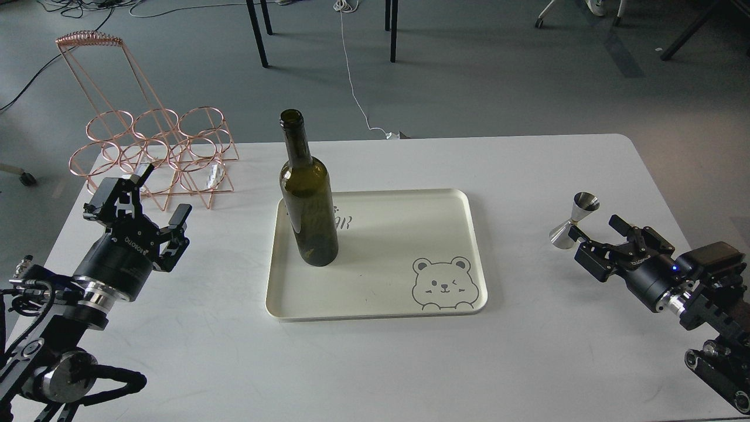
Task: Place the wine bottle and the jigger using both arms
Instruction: 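Carry the jigger beside the tray and set it on the table, then open the right gripper and raise it away from the jigger, then reach the left gripper to the wine bottle neck and grasp it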
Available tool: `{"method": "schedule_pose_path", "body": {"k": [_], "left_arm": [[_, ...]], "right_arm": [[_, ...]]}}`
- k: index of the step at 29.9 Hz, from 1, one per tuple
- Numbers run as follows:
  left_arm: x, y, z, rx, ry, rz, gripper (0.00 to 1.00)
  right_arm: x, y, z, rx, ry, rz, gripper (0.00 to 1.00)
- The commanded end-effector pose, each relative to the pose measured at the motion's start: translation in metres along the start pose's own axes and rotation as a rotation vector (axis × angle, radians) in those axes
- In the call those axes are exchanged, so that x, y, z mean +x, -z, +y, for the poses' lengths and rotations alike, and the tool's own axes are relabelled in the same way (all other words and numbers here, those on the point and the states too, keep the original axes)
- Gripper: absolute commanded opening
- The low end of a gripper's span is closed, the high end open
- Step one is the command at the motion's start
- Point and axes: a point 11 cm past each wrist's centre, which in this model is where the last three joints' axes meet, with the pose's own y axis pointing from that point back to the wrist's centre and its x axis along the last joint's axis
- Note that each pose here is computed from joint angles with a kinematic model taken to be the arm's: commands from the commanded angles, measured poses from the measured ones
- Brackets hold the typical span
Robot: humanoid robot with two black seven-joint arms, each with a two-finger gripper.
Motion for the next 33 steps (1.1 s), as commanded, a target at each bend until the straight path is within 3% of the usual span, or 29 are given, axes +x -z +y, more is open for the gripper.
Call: {"method": "schedule_pose_path", "body": {"k": [1, 5, 12, 21, 27, 33], "left_arm": [[0.0, 0.0, 0.0, 0.004, 0.001, -0.001, 0.98], [0.002, -0.005, -0.002, -0.001, 0.003, -0.014, 0.98], [0.018, -0.037, -0.016, -0.049, 0.0, -0.037, 0.98], [0.05, -0.079, -0.014, -0.14, -0.059, 0.084, 0.98], [0.036, -0.107, -0.009, -0.289, 0.039, -0.165, 0.98], [0.006, -0.103, -0.006, -0.203, 0.215, -0.437, 0.98]], "right_arm": [[0.0, 0.002, 0.032, 0.013, 0.029, -0.033, 0.97], [0.024, 0.017, 0.044, 0.034, -0.028, -0.156, 0.97], [0.072, 0.068, 0.02, 0.083, -0.231, -0.573, 0.97], [0.117, 0.125, -0.056, 0.135, -0.445, -1.194, 0.97], [0.127, 0.139, -0.076, 0.147, -0.461, -1.428, 0.99], [0.106, 0.133, -0.092, 0.252, -0.29, -1.585, 0.99]]}}
